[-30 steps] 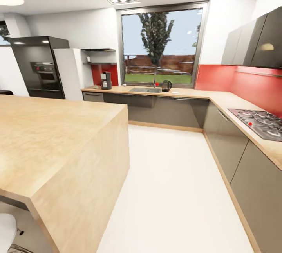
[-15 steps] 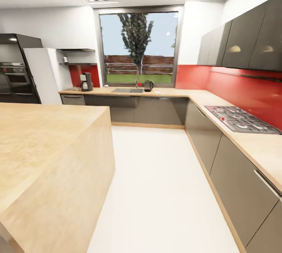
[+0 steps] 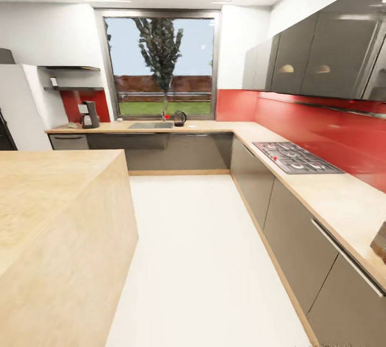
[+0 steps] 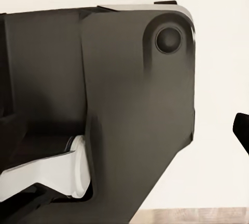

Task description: Set up a coffee station on the kitchen countertop: keep the coffee maker on the countertop, move the bottle of coffee from the kitchen shelf to the counter next to the coffee maker, place a paper coffee filter on top of the coffee maker, put the saucer next to the coffee maker with the coffee cup on the saucer, and place the electric kettle next to the coffee maker.

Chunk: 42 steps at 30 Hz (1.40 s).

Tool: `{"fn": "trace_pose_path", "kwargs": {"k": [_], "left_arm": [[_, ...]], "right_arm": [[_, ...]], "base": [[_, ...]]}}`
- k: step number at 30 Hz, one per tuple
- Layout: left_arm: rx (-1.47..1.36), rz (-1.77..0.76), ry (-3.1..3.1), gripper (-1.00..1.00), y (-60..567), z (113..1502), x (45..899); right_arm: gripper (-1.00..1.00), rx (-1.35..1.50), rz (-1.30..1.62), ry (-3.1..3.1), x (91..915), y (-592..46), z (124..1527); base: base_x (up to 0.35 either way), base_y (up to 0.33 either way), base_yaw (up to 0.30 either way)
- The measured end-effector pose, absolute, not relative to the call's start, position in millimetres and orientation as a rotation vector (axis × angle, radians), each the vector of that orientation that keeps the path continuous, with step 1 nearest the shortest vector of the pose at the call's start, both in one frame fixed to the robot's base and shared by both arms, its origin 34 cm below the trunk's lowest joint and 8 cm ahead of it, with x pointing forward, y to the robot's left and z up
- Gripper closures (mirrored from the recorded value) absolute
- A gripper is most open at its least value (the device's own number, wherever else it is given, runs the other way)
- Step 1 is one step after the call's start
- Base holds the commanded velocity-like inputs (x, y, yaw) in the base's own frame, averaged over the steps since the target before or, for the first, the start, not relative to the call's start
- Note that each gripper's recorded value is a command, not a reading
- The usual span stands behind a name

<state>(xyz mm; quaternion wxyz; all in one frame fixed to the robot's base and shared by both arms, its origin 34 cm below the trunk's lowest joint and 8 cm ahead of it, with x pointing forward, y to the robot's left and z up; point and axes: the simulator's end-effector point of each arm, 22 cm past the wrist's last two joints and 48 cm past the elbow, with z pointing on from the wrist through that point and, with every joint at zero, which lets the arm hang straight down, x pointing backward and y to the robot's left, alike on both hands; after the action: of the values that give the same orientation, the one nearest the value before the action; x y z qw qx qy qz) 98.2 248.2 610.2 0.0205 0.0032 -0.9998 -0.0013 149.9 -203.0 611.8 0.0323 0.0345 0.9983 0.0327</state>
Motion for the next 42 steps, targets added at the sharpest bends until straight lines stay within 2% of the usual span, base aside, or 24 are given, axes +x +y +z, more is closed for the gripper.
{"fn": "trace_pose_path", "kwargs": {"k": [8,27,35,42], "left_arm": [[0.01,-0.004,-3.1,-1.0,248,616,95],[0.005,-0.002,-3.114,-1.0,248,616,104],[-0.014,0.0,-3.249,-1.0,247,620,210],[-0.02,0.014,-3.402,-1.0,245,639,319]], "right_arm": [[-1.0,0.104,0.101,3.073,147,-203,617],[-1.0,0.102,0.09,3.061,152,-207,618],[-1.0,0.091,0.034,2.978,192,-234,622],[-1.0,0.082,-0.027,2.708,316,-267,658]], "base": [[0.0,0.0,-0.178],[0.0,0.0,-0.005],[0.0,0.0,0.0],[0.0,0.0,0.0]]}}
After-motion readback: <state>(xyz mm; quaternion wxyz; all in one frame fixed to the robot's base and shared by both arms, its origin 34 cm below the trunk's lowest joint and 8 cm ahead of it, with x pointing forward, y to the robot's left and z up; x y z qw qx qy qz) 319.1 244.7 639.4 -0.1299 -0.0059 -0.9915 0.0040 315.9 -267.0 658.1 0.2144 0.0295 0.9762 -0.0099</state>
